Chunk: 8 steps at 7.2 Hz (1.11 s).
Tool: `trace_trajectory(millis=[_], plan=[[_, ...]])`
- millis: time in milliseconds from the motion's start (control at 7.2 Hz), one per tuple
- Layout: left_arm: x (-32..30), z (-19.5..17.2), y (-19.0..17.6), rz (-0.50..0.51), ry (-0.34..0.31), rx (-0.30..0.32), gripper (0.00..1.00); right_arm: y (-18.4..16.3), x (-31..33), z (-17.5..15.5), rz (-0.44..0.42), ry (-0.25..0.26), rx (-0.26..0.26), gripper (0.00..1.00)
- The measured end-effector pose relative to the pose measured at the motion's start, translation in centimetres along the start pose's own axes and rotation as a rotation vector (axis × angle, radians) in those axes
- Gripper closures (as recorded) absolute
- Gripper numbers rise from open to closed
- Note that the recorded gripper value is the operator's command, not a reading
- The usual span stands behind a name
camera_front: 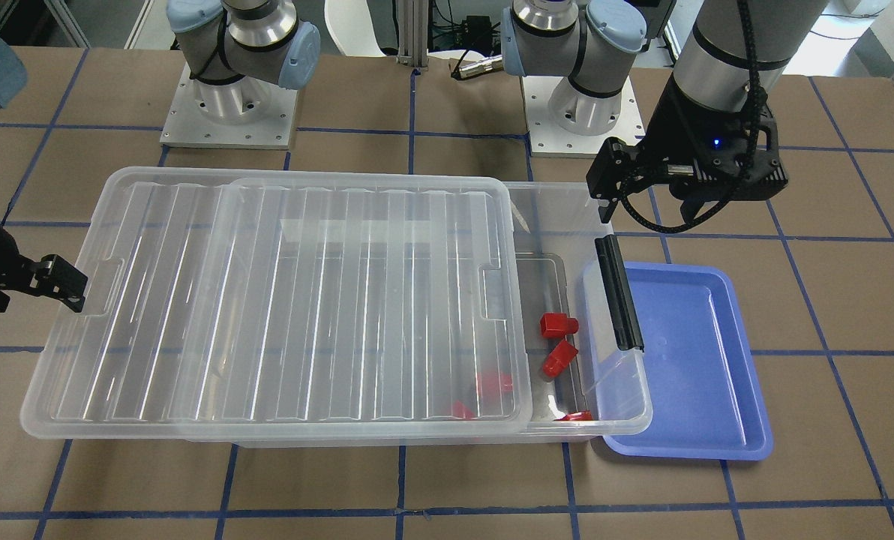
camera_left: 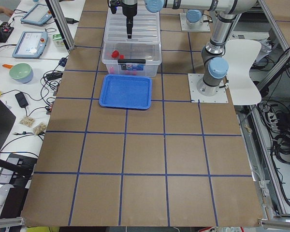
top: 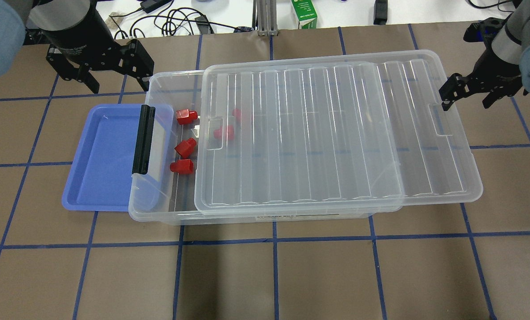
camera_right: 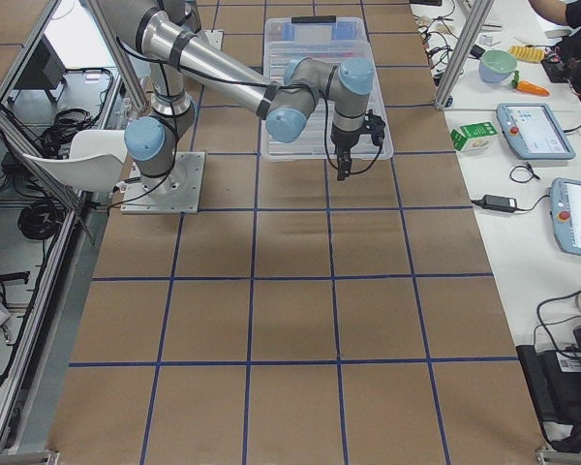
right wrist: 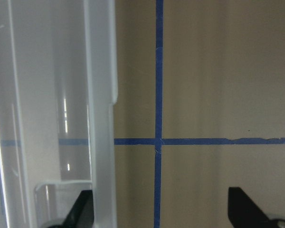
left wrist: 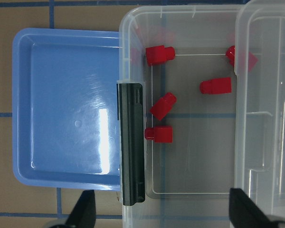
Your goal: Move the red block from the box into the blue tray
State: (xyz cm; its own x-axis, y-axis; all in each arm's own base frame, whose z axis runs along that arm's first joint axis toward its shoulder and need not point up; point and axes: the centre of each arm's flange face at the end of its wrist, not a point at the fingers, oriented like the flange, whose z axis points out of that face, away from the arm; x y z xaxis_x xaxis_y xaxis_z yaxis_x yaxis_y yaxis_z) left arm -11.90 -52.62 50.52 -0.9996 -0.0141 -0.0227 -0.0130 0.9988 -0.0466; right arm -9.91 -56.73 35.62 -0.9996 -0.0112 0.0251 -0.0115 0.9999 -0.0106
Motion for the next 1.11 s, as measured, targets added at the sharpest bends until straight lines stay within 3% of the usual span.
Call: trace_trajectory(millis=[1111], plan=[[2.5, 1.6, 0.1, 0.004, -0.001, -0.007, 0.00, 0.9, 4.0, -0.1, 0.053, 0.005, -0.003, 0.00]])
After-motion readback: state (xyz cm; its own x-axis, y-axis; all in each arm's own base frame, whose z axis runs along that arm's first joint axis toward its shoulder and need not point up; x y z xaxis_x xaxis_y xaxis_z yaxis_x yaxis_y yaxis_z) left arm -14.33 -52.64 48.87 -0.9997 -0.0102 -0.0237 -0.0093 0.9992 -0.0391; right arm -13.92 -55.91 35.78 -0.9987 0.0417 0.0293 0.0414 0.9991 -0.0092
